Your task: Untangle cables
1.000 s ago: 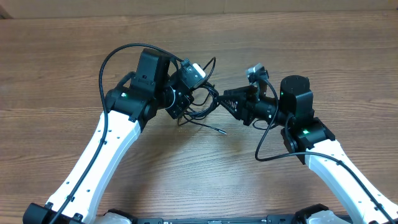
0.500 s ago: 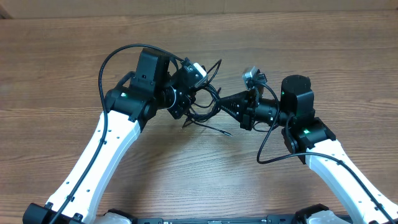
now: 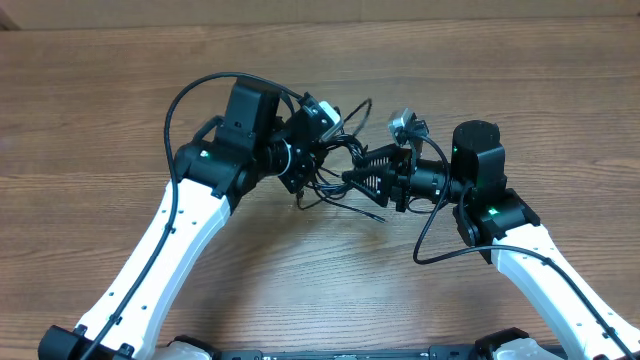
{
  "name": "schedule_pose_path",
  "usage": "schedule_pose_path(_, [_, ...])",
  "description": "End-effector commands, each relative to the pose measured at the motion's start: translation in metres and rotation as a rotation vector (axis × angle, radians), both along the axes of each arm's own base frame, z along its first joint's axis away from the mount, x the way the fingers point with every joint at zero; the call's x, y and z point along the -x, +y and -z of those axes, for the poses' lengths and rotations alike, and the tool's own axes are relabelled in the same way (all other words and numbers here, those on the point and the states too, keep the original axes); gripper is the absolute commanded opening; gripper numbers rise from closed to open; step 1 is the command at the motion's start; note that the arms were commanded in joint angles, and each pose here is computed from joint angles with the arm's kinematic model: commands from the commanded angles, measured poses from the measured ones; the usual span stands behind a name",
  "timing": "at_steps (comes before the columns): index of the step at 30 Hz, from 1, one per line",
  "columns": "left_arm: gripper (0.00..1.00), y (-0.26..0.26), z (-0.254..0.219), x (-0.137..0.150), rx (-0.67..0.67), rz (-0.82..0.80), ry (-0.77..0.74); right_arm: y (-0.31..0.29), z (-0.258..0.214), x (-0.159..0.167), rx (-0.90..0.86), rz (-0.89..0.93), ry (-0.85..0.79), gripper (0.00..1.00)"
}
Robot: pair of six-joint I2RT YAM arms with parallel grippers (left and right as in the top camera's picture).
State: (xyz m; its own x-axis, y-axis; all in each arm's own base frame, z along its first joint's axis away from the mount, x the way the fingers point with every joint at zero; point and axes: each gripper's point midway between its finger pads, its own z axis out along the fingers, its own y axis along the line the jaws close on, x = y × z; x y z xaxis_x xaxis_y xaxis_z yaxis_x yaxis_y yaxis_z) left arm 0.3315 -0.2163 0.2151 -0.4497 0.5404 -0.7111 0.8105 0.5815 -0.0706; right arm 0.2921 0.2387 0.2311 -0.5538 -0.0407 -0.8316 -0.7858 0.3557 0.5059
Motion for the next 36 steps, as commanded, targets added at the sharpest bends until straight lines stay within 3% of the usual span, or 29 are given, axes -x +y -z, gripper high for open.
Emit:
schedule_pose_path(1, [0.04, -0.02, -0.016, 0.012, 0.086, 0.07, 0.002, 0.002, -0.004, 0.002, -0.005, -0.011, -0.012, 0.52])
schedule_pose_path(4, [0.04, -0.025, -0.018, 0.016, 0.102, 0.091, 0.006, 0.002, -0.004, 0.002, -0.005, -0.01, -0.012, 0.51])
schedule_pose_path(8, [0.04, -0.021, -0.016, 0.012, 0.077, 0.066, -0.003, 0.002, -0.004, 0.002, -0.004, -0.01, -0.011, 0.36])
schedule_pose_path(10, [0.04, -0.017, -0.014, 0.009, 0.058, 0.047, -0.008, 0.002, -0.004, 0.002, -0.004, -0.01, -0.011, 0.23])
schedule_pose_path(15, [0.04, 0.004, -0.001, -0.001, -0.033, -0.087, 0.007, -0.003, 0.004, -0.005, 0.019, 0.054, 0.043, 0.09])
schedule_pose_path(22, [0.04, 0.026, 0.011, -0.006, -0.148, -0.173, 0.005, -0.036, 0.036, -0.04, 0.094, 0.388, 0.24, 0.04])
schedule_pose_path(36, [0.04, 0.026, 0.01, -0.006, -0.148, -0.172, 0.004, -0.056, 0.044, -0.046, 0.09, 0.455, 0.317, 0.04])
